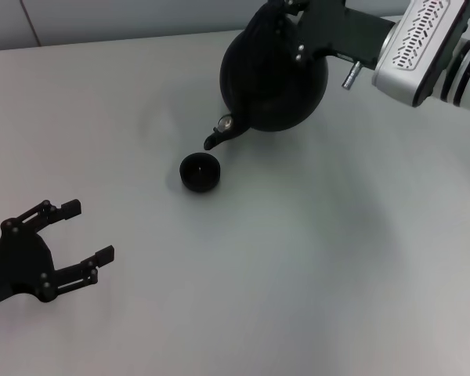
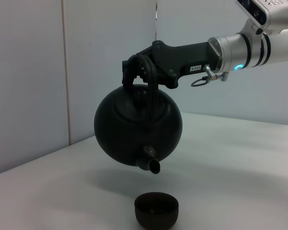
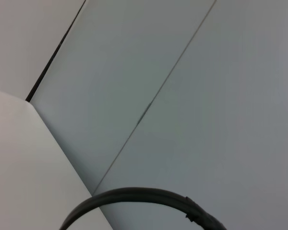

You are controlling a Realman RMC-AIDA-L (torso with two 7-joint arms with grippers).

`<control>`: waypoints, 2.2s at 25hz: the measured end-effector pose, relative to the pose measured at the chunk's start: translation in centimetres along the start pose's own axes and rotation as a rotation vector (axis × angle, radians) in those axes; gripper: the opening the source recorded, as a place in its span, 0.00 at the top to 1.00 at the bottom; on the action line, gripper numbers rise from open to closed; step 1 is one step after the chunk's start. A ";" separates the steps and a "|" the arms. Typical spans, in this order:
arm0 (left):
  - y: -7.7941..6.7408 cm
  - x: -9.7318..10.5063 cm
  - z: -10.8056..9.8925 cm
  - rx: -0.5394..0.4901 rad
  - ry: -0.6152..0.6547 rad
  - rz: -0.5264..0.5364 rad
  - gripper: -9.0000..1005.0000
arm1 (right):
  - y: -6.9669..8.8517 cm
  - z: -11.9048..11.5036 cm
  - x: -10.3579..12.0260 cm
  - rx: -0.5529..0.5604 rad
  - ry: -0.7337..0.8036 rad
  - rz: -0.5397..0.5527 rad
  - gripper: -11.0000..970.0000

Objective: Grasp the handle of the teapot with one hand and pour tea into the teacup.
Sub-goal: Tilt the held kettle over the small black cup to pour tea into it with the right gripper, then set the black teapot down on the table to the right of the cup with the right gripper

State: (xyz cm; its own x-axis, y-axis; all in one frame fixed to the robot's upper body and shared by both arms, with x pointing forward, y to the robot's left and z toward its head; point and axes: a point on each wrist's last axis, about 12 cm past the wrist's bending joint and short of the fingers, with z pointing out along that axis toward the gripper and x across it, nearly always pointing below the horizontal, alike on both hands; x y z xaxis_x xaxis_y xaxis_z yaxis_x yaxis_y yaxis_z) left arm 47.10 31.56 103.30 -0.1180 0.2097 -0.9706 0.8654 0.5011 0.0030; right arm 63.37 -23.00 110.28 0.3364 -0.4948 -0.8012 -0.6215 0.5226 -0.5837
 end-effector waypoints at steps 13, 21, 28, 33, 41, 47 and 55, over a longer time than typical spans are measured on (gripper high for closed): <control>0.1 -0.1 0.2 -0.003 -0.001 -0.009 0.13 | 0.1 0.4 -0.4 -0.010 -0.014 -0.099 0.90; 0.1 -0.1 0.3 -0.006 -0.005 -0.009 0.13 | 0.3 0.6 -0.5 -0.032 -0.013 -0.113 0.90; 0.1 -0.1 0.3 -0.006 -0.005 -0.009 0.13 | 0.3 0.6 -0.5 -0.032 -0.014 -0.114 0.90; 0.1 -0.1 0.4 -0.005 -0.009 -0.010 0.13 | 0.4 0.6 -0.5 -0.033 -0.013 -0.105 0.90; 0.0 -0.1 0.5 -0.005 -0.009 -0.010 0.13 | 0.9 -0.2 0.1 0.035 -0.028 0.078 0.91; 0.1 -0.1 0.5 -0.007 -0.007 -0.010 0.13 | 1.0 -1.0 0.8 0.080 -0.025 0.226 0.90; 0.0 0.0 0.4 -0.010 -0.004 -0.013 0.13 | 1.1 -2.9 2.1 0.170 -0.017 0.436 0.90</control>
State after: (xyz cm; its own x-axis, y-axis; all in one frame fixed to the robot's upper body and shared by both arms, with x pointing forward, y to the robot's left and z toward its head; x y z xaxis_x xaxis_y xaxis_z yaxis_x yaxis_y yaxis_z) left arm 47.34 31.25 103.24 -0.1269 0.1995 -0.9716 0.8589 0.5121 -0.0071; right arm 61.33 -25.48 108.28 0.0815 -0.1932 -0.9778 -0.5835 0.7861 -0.2040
